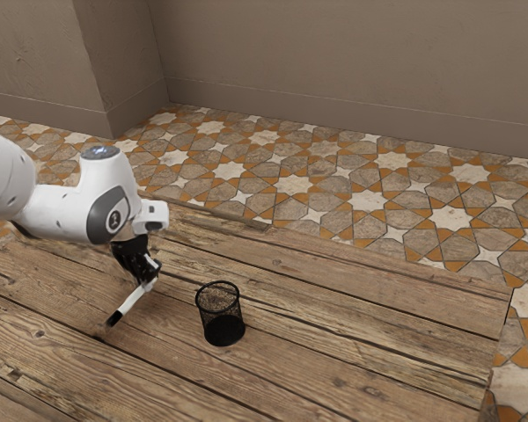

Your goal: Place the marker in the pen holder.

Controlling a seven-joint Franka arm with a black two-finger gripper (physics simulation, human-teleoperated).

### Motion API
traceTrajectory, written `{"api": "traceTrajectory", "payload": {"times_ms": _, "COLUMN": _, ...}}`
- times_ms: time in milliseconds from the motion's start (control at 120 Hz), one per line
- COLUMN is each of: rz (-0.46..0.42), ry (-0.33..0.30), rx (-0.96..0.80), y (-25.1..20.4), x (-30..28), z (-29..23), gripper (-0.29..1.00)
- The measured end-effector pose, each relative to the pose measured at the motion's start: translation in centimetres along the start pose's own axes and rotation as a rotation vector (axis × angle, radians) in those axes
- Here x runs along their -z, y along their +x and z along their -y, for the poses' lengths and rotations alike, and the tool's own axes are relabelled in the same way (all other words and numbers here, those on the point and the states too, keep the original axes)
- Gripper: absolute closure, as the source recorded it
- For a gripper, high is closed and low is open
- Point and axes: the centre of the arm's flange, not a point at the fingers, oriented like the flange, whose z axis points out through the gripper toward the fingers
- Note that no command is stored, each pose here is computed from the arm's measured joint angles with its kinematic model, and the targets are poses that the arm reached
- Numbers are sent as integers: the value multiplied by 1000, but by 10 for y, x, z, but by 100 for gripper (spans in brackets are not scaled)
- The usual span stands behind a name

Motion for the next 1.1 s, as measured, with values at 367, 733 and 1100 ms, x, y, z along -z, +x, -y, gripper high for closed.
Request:
{"api": "traceTrajectory", "payload": {"times_ms": 367, "rz": -326, "ry": -103, "rx": -126, "y": 47, "x": 156, "z": -104, "gripper": 79}}
{"api": "traceTrajectory", "payload": {"times_ms": 733, "rz": -361, "ry": -227, "rx": -121, "y": 48, "x": 132, "z": -201, "gripper": 78}}
{"api": "traceTrajectory", "payload": {"times_ms": 1100, "rz": -407, "ry": -242, "rx": -66, "y": 50, "x": 147, "z": -181, "gripper": 76}}
